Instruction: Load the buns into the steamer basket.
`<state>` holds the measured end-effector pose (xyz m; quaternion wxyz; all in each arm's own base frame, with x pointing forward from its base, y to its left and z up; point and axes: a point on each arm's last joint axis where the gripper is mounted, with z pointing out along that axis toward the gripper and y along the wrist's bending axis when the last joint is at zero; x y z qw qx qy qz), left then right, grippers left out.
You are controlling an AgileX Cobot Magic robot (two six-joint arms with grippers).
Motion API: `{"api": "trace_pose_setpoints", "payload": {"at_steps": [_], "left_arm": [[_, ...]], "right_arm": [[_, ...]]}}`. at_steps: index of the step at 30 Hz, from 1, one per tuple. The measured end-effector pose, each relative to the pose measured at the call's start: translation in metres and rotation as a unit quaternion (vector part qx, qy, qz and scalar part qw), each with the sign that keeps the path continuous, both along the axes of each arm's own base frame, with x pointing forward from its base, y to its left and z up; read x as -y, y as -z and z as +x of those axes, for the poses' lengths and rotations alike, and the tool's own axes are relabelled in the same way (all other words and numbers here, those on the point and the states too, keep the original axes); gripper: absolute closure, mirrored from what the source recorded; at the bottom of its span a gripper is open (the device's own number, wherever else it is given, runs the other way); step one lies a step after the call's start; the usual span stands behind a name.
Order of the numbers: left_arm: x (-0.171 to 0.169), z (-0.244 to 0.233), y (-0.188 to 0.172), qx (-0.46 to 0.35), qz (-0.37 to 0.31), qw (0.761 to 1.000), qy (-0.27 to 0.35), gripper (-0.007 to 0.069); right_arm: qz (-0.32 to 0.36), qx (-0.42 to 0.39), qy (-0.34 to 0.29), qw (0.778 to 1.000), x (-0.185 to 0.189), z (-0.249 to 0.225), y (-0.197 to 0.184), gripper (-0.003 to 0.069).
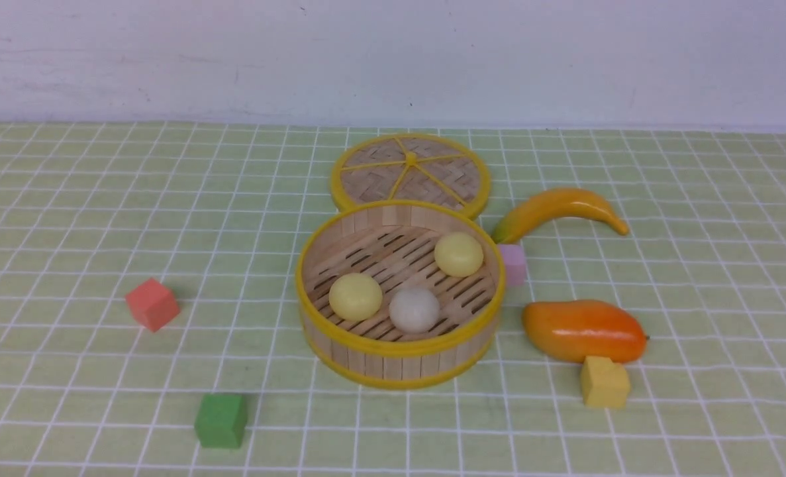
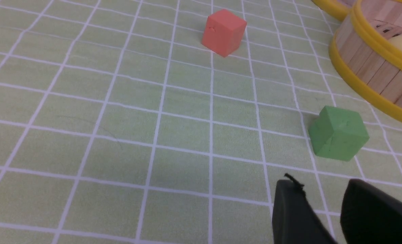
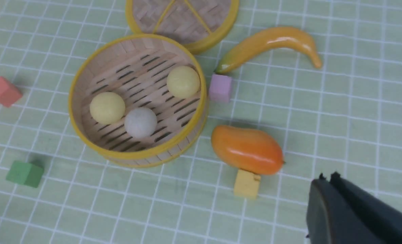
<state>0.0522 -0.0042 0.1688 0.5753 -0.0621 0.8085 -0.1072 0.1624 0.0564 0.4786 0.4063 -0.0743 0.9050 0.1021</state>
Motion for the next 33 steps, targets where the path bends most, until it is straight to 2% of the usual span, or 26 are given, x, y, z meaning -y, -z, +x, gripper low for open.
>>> {"api": "trace_pose_setpoints", "payload": {"at_steps": [3, 6, 10, 15, 20, 22, 25, 30, 33], "left_arm": [[0.0, 0.0, 0.0, 0.0, 0.0, 1.0, 0.0, 0.0408], [0.0, 0.0, 0.0, 0.0, 0.0, 1.0, 0.0, 0.0408], [0.0, 0.0, 0.0, 0.0, 0.0, 1.0, 0.0, 0.0408], [0.0, 0.0, 0.0, 0.0, 0.0, 1.0, 0.0, 0.0408], [0.0, 0.0, 0.0, 0.0, 0.0, 1.0, 0.0, 0.0408], [0.0, 0.0, 0.0, 0.0, 0.0, 1.0, 0.0, 0.0407], [0.0, 0.0, 0.0, 0.0, 0.0, 1.0, 0.0, 0.0407], [0.0, 0.0, 0.0, 0.0, 0.0, 1.0, 0.0, 0.0407], [0.0, 0.0, 0.0, 0.0, 0.0, 1.0, 0.0, 0.0403]], "right_arm": [[0.001, 0.031, -0.006, 0.999, 0.017, -0.046, 0.016, 0.0679], [0.005, 0.054, -0.01, 0.998, 0.026, -0.072, 0.038, 0.0679], [0.01, 0.077, -0.012, 0.997, 0.034, -0.096, 0.095, 0.0679], [0.014, 0.091, -0.012, 0.996, 0.038, -0.107, 0.146, 0.0679], [0.005, 0.074, -0.012, 0.997, 0.04, -0.112, 0.176, 0.0678], [-0.022, 0.075, -0.006, 0.997, 0.043, -0.109, 0.184, 0.0677], [-0.049, 0.097, -0.002, 0.994, 0.045, -0.103, 0.191, 0.0676], [-0.051, 0.137, -0.003, 0.989, 0.043, -0.097, 0.213, 0.0674], [-0.051, 0.172, 0.031, 0.983, 0.048, -0.098, 0.244, 0.0671]]}}
